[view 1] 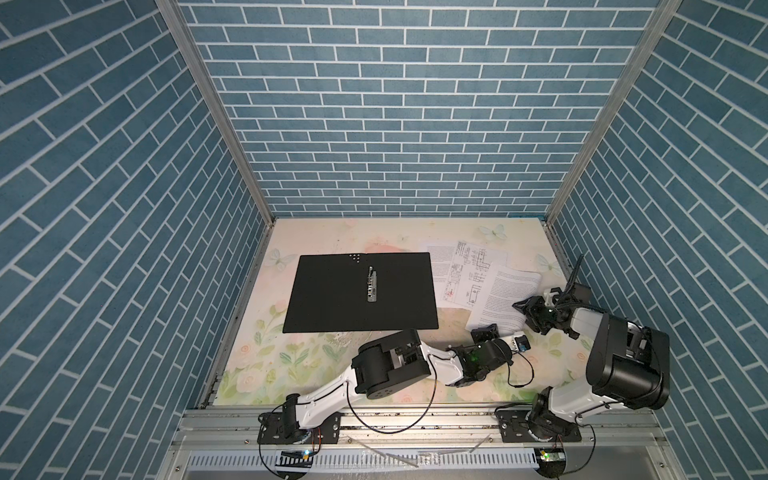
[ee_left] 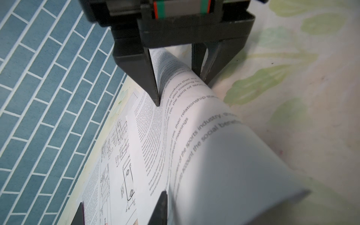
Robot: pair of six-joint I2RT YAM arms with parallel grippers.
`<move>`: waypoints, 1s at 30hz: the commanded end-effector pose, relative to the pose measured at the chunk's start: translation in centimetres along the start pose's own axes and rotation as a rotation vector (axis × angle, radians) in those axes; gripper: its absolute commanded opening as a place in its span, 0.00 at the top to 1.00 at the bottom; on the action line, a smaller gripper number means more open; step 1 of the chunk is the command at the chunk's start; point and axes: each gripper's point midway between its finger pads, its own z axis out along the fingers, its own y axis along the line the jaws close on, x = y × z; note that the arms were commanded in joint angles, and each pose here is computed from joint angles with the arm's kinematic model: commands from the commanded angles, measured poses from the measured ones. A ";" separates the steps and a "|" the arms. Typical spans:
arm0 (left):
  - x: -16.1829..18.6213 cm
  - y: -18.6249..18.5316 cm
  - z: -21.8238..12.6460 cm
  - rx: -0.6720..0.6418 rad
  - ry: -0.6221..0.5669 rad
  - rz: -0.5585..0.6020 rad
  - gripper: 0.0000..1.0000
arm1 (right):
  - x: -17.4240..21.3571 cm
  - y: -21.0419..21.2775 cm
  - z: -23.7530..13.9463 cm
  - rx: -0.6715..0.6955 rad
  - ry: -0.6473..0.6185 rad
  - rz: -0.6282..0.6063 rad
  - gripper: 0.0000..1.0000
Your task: Put the files into the folder
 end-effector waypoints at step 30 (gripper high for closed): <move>-3.2 2.2 -1.3 -0.026 -0.048 -0.110 0.86 | -0.4 -2.2 -4.8 -0.052 -0.112 0.166 0.28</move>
